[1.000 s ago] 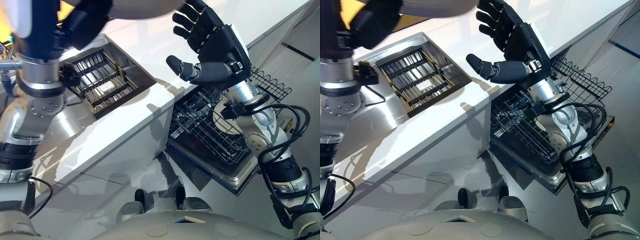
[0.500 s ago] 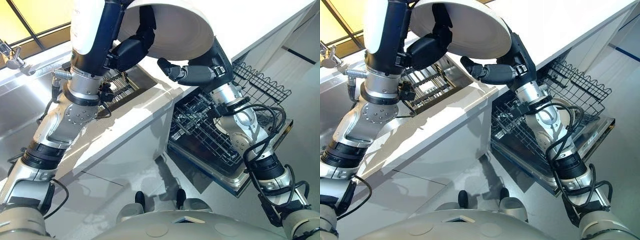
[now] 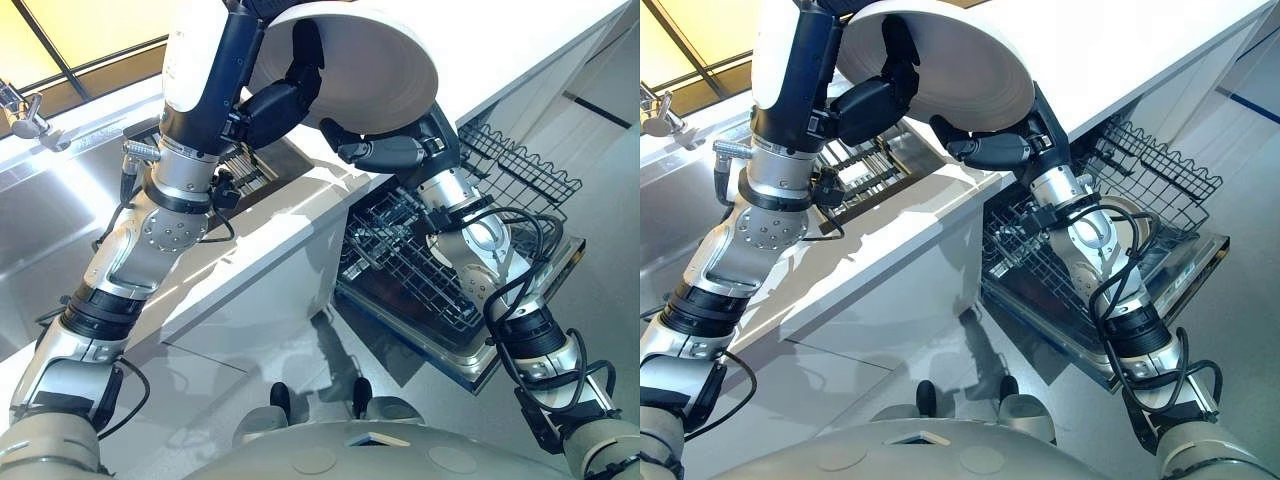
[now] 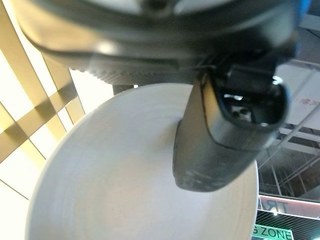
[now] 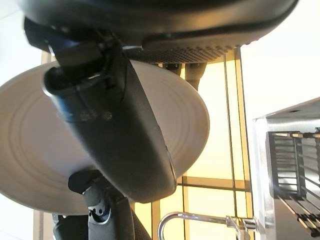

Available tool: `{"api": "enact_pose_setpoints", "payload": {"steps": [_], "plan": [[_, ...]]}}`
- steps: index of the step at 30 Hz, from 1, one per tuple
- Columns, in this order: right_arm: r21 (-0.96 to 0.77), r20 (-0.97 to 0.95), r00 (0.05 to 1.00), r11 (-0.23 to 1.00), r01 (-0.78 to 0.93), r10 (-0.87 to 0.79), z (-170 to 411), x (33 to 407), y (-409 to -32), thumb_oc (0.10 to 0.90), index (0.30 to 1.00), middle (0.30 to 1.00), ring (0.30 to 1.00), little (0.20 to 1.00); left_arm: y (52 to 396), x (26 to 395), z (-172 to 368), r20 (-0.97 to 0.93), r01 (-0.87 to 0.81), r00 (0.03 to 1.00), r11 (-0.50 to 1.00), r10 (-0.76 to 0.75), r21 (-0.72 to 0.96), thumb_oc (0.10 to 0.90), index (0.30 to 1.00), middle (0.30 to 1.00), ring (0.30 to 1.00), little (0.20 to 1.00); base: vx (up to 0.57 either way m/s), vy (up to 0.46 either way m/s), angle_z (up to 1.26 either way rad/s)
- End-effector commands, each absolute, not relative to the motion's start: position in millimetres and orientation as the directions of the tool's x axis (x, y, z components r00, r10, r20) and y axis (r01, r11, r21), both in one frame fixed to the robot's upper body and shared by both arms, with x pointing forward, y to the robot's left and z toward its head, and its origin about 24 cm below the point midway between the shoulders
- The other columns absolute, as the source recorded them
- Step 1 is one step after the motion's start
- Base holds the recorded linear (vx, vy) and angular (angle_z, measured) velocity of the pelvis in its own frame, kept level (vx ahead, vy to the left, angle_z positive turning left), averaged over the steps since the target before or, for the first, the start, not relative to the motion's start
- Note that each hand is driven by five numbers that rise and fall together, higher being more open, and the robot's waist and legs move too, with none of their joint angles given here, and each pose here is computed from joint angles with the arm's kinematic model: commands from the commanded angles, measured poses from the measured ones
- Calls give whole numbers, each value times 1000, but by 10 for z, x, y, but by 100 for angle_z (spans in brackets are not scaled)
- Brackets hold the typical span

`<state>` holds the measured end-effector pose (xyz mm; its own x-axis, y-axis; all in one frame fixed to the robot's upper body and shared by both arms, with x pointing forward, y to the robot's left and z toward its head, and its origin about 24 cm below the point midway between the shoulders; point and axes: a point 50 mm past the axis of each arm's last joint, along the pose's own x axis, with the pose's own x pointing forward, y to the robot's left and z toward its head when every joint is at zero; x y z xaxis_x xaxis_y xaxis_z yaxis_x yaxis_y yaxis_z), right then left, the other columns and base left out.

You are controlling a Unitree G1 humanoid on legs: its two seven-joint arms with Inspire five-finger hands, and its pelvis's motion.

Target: Pick up plates and place into dishwasher.

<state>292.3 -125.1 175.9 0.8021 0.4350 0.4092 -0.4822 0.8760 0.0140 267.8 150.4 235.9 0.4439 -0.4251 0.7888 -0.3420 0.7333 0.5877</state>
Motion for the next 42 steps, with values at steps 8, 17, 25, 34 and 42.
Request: {"api": "enact_pose_setpoints", "payload": {"steps": [8,17,25,34,42], "plan": [[1,711,589,836,-549,386,2404,2801,-1084,100,300,300,300,200,1533,2843,2279,751,-277,557,773,-355,571,100,300,300,300,200,0,0,0],[2,721,581,837,-547,378,2418,2799,-1110,100,300,300,300,200,1670,2954,1912,635,-221,705,752,-317,621,100,300,300,300,200,0,0,0],[1,728,586,855,-518,355,2441,2807,-1133,100,300,300,300,200,1770,3070,1503,426,-5,883,906,-195,424,800,900,900,900,900,0,0,0],[-27,788,613,998,-59,58,2526,2919,-1679,100,300,300,300,200,2112,3115,1599,400,-76,916,974,-16,211,800,900,900,900,900,0,0,0],[135,711,660,968,211,-243,2256,2893,-2358,100,300,300,300,200,2443,3041,1842,440,-182,896,952,58,247,800,900,900,900,900,1,1,0]]}}
